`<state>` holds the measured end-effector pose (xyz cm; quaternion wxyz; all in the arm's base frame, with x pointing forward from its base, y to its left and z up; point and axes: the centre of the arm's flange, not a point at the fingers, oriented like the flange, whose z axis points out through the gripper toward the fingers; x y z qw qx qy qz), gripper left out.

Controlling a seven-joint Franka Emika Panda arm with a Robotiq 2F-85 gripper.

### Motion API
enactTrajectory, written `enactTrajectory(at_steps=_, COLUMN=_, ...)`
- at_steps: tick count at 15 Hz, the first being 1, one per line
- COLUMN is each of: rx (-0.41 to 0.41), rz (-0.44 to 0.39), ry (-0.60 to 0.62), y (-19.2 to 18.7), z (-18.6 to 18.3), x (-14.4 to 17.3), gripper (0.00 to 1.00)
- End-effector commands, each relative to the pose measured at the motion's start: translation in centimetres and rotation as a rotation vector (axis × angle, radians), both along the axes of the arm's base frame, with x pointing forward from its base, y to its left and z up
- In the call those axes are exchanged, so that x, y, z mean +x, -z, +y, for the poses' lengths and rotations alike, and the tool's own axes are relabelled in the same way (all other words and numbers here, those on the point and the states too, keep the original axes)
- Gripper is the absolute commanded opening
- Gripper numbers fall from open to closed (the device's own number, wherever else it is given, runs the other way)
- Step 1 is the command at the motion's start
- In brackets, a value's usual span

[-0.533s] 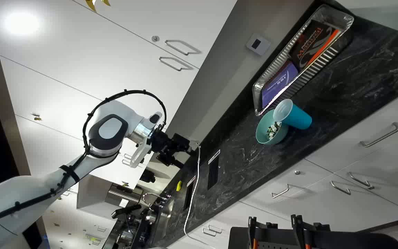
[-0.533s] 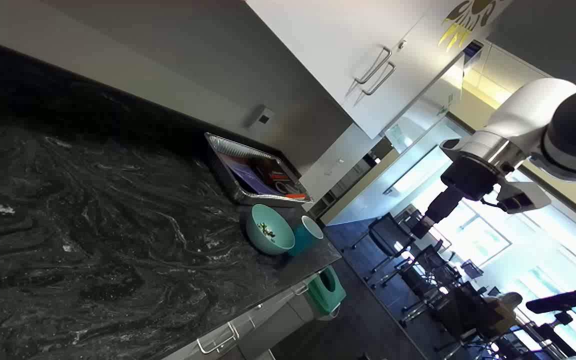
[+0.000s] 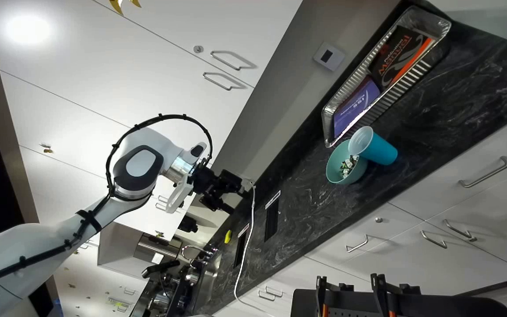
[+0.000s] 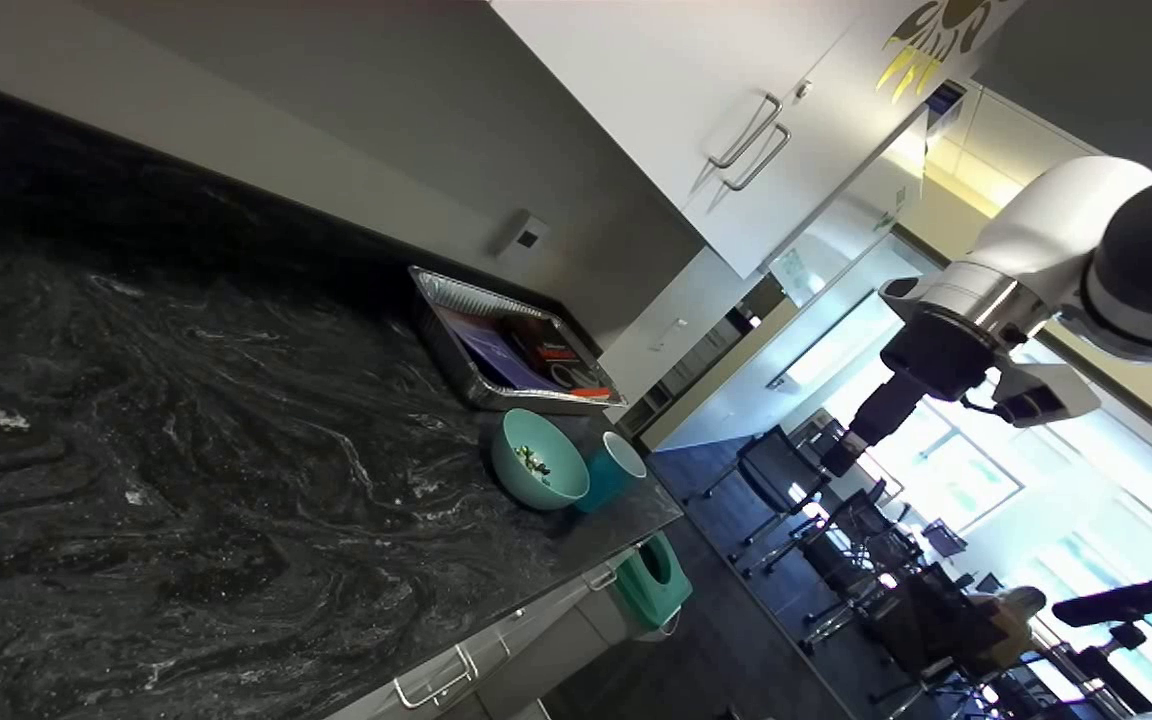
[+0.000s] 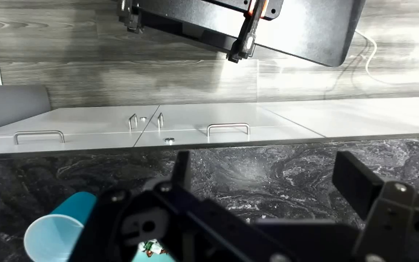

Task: Open the upper cupboard door

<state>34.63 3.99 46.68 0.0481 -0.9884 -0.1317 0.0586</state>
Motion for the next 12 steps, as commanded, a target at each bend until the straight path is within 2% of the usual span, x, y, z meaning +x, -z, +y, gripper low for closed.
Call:
enactTrajectory(at_steps=1, rx=0.005, rz=-0.107, ry=0.063, y=-1.3, z=0.3, x=1.4, gripper=1.00)
enactTrajectory(at_steps=6, rx=0.059, rz=-0.367, ry=0.232, y=-4.8, z=-1.2, x=5.0, gripper=1.00)
enactTrajectory(at_steps=12, rx=0.176, rz=-0.666, ry=0.402, y=-8.9, z=-5.2, x=7.4, gripper=1.00)
